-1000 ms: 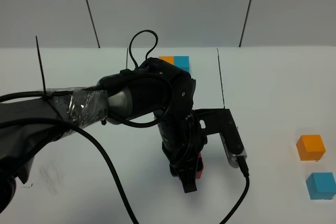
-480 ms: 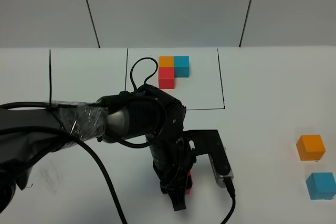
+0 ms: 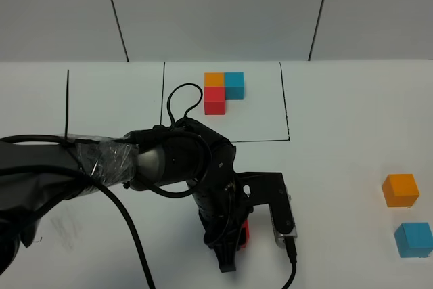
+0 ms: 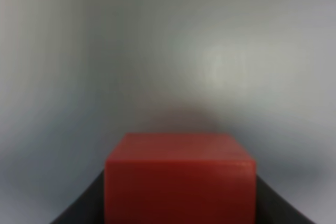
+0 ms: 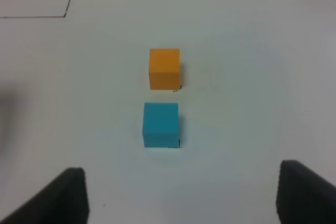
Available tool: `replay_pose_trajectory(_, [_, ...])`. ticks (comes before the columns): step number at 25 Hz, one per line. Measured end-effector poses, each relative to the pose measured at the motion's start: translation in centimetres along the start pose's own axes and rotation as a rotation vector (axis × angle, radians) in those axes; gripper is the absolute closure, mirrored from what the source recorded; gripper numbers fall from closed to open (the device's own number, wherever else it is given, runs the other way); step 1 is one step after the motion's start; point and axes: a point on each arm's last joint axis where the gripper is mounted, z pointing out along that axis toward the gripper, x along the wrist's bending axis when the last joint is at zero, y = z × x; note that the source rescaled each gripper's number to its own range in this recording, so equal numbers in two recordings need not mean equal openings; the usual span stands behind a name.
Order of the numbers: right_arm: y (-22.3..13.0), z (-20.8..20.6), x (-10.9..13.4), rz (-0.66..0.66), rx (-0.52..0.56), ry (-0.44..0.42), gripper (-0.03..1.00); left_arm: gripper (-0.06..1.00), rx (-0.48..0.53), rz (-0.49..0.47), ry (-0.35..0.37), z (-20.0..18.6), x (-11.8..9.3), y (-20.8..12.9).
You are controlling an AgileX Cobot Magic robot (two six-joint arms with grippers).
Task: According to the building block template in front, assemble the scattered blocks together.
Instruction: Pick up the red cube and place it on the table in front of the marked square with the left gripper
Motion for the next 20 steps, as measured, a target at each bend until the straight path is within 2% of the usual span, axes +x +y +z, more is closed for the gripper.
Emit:
replay_pose_trajectory(6, [0.00,0.00,0.00,0.000,0.000,0.000,0.45,0.94,-0.015,0.026,0.015,0.00,0.14,0.14])
replay_pose_trajectory(10, [0.00,0.00,0.00,0.000,0.000,0.000,0.45,0.94,-0.045,0.007,0.020,-0.01,0.18,0.41])
replay_pose_trajectory(20, [0.00,0.00,0.00,0.000,0.000,0.000,0.45,0.94,-0.019,-0.012,-0.029,0.29,-0.24,0.18])
